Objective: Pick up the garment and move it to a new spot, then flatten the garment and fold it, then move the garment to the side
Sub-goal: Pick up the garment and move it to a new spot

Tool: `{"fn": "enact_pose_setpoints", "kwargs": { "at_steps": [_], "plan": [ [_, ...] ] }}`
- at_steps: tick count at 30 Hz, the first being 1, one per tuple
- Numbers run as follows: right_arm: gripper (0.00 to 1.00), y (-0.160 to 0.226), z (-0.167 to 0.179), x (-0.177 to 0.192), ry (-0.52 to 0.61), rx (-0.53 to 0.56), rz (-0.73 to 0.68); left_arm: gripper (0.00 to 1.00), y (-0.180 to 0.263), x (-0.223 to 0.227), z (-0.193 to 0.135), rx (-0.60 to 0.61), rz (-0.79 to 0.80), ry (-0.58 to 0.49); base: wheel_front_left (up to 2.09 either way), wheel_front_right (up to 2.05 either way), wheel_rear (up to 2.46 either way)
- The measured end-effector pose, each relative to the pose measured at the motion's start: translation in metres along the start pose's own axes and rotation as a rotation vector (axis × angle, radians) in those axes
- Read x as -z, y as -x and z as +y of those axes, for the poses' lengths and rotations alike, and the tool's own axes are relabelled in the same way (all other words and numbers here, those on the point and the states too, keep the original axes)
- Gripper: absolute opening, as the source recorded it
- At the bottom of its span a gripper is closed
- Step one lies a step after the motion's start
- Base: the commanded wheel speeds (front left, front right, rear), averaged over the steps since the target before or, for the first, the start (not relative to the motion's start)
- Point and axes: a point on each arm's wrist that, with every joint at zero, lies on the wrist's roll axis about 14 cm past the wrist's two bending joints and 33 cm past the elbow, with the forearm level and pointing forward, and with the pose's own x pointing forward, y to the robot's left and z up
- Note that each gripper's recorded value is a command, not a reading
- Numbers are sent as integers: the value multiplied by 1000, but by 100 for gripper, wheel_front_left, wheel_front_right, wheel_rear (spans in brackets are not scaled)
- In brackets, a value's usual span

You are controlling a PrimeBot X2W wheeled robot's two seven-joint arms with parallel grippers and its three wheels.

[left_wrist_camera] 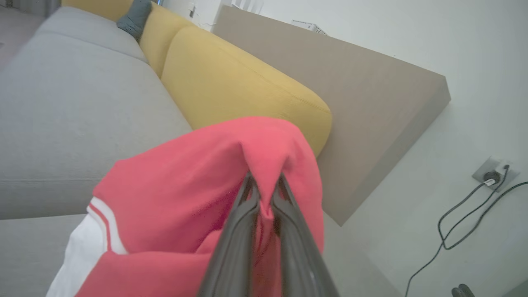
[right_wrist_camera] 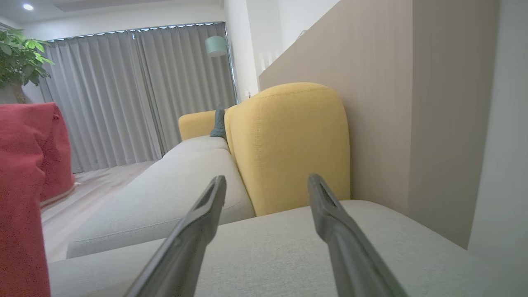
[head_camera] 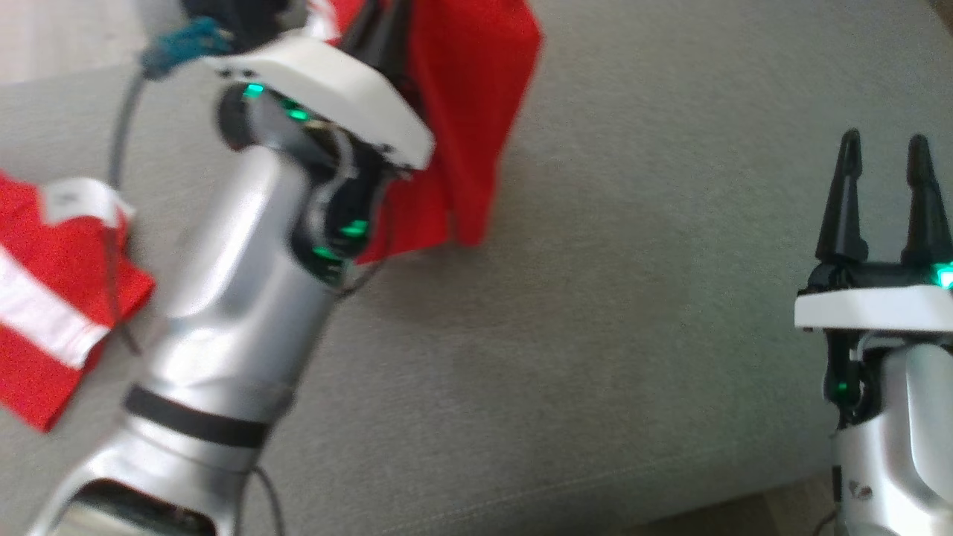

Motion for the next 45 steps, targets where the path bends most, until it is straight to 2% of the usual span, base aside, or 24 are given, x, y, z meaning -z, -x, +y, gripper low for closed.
{"fn": "enact_pose_setpoints", "kwargs": {
  "at_steps": [1,2,3,9,13,16,21,26,31,32,38,45],
  "plan": [
    [100,0,-4,-2,5,11,-4,0,-5,8,-8,13,7,26,0,0,0],
    [100,1,-9,-4,9,21,-8,17,-9,17,-13,18,17,52,0,0,0],
    [100,3,-12,-4,14,30,-6,100,-12,24,-14,10,22,69,0,0,0],
    [100,12,-27,0,18,70,14,100,-27,63,-8,-16,80,70,0,0,0],
    [100,9,-19,3,6,49,19,100,-27,55,14,-60,49,37,0,0,0],
    [100,5,-8,6,-2,19,20,100,-16,36,48,-121,2,-4,0,0,0],
    [100,-2,17,8,-10,-45,20,100,27,2,107,-221,-69,-133,0,0,0],
    [100,3,45,20,-21,-122,53,100,95,11,135,-291,-33,-227,0,0,0],
    [100,9,75,21,-33,-204,67,100,168,33,139,-374,-6,-224,0,0,0],
    [100,9,75,21,-33,-204,67,100,168,33,139,-374,-6,-224,0,0,0],
    [100,25,101,23,-44,-281,85,100,234,40,124,-467,-62,-188,0,0,0],
    [100,41,112,33,-78,-315,126,100,265,34,109,-525,-160,-169,0,0,0]
  ]
}}
